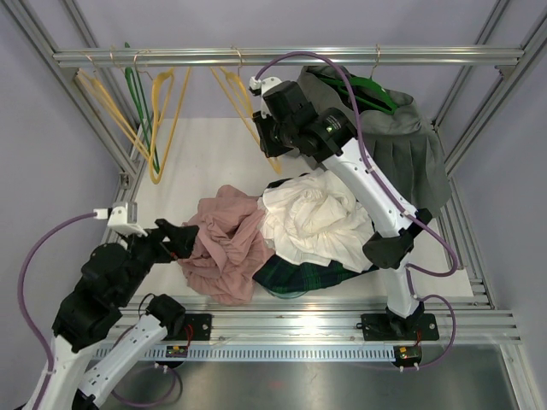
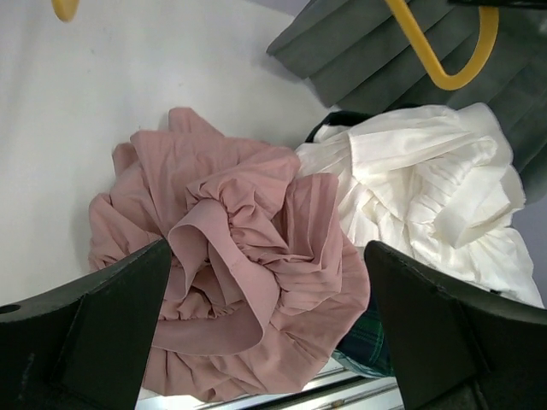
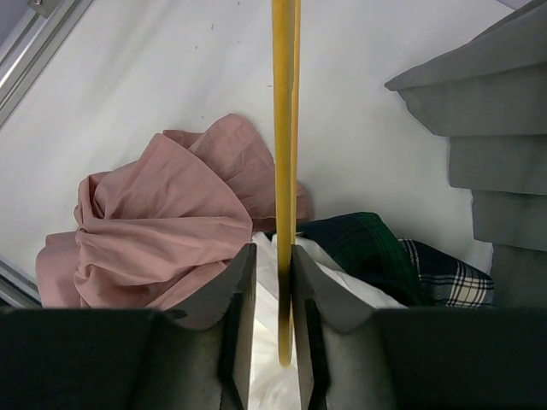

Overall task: Remove the skirt from the hanger
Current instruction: Hang the hanger back to the clothesline with the right arm, then place the skirt into the basket

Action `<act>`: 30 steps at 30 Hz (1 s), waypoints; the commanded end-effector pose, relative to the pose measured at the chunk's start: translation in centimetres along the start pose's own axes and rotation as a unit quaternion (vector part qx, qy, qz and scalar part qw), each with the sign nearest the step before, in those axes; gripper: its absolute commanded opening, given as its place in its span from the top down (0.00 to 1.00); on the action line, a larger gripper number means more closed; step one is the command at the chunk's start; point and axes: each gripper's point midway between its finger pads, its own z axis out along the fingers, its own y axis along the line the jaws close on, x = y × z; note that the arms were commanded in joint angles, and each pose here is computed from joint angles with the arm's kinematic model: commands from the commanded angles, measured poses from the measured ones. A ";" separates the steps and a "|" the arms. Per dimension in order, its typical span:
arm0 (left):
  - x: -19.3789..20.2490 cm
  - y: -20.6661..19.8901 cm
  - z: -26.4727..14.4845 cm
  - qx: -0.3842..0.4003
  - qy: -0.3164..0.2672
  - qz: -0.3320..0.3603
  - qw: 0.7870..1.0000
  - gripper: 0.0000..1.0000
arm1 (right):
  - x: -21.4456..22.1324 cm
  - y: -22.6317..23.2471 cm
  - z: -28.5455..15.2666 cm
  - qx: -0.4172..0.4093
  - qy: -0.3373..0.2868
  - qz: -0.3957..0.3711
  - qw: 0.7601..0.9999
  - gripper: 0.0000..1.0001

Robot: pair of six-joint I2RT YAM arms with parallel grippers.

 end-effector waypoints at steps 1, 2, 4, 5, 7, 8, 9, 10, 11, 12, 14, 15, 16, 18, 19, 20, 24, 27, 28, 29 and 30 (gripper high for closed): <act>0.6 0.0 2.6 -0.035 0.018 -0.042 0.998 0.01 | -0.9 0.7 -1.1 -0.014 -0.017 -0.002 1.000 0.68; 1.1 0.0 3.1 -0.042 0.025 -0.055 0.997 0.01 | -1.0 0.8 -1.1 -0.018 -0.019 -0.005 1.000 0.65; 1.5 0.0 3.9 -0.050 0.033 -0.068 0.996 0.01 | -1.2 1.0 -1.5 -0.026 -0.024 -0.011 0.999 0.55; 1.9 -0.1 4.3 -0.053 0.037 -0.081 0.995 0.01 | -1.3 1.1 -1.6 -0.030 -0.025 -0.014 0.999 0.52; 2.3 0.1 4.7 -0.062 0.040 -0.101 0.992 0.01 | -1.6 1.1 -2.2 -0.035 -0.031 -0.023 0.999 0.42; 2.6 0.2 4.8 -0.067 0.043 -0.107 0.991 0.01 | -1.8 1.1 -2.3 -0.037 -0.034 -0.026 0.998 0.38; 3.0 0.7 5.0 -0.079 0.045 -0.112 0.990 0.01 | -1.9 1.2 -2.6 -0.041 -0.039 -0.036 0.998 0.34; 3.2 0.9 5.0 -0.088 0.045 -0.125 0.987 0.01 | -2.1 1.2 -2.9 -0.043 -0.042 -0.041 0.997 0.28; 3.6 1.1 5.1 -0.099 0.050 -0.146 0.983 0.01 | -2.0 1.1 -2.7 -0.043 -0.044 -0.048 0.997 0.24; 4.3 1.3 5.2 -0.102 0.059 -0.150 0.982 0.01 | -2.6 1.0 -3.8 -0.048 -0.058 -0.061 0.995 0.22; 5.4 1.3 5.7 -0.113 0.074 -0.178 0.975 0.01 | -2.6 0.9 -3.7 -0.050 -0.069 -0.086 0.993 0.11; 6.0 1.0 5.9 -0.107 0.088 -0.185 0.973 0.01 | -3.5 0.7 -5.4 -0.051 -0.093 -0.106 0.989 0.08; 6.9 1.0 6.2 -0.111 0.097 -0.199 0.969 0.01 | -4.3 0.6 -5.8 -0.052 -0.115 -0.118 0.985 0.05; 7.8 0.6 6.7 -0.106 0.114 -0.211 0.965 0.01 | -3.7 0.5 -7.3 -0.065 -0.127 -0.170 0.975 0.01; 8.5 0.7 7.0 -0.110 0.121 -0.220 0.962 0.01 | -2.7 0.5 -7.0 -0.072 -0.121 -0.189 0.972 0.01; 8.8 0.6 7.4 -0.112 0.125 -0.227 0.959 0.01 | -2.8 1.0 -8.9 -0.099 -0.138 -0.223 0.960 0.00; 10.7 1.4 8.6 -0.139 0.136 -0.243 0.950 0.01 | 0.7 1.7 -11.1 -0.188 -0.104 -0.298 0.930 0.01; 12.0 1.7 10.1 -0.144 0.141 -0.245 0.948 0.01 | 2.7 0.7 -12.5 -0.241 -0.085 -0.313 0.915 0.01; 11.8 1.5 10.7 -0.137 0.132 -0.249 0.950 0.01 | 3.6 -0.4 -12.4 -0.243 -0.070 -0.310 0.916 0.01; 12.2 2.0 11.0 -0.144 0.128 -0.247 0.950 0.06 | 3.7 -0.6 -13.0 -0.247 -0.076 -0.313 0.914 0.01; 12.4 2.3 11.4 -0.148 0.126 -0.241 0.951 0.10 | 3.9 -1.0 -13.1 -0.248 -0.078 -0.310 0.915 0.02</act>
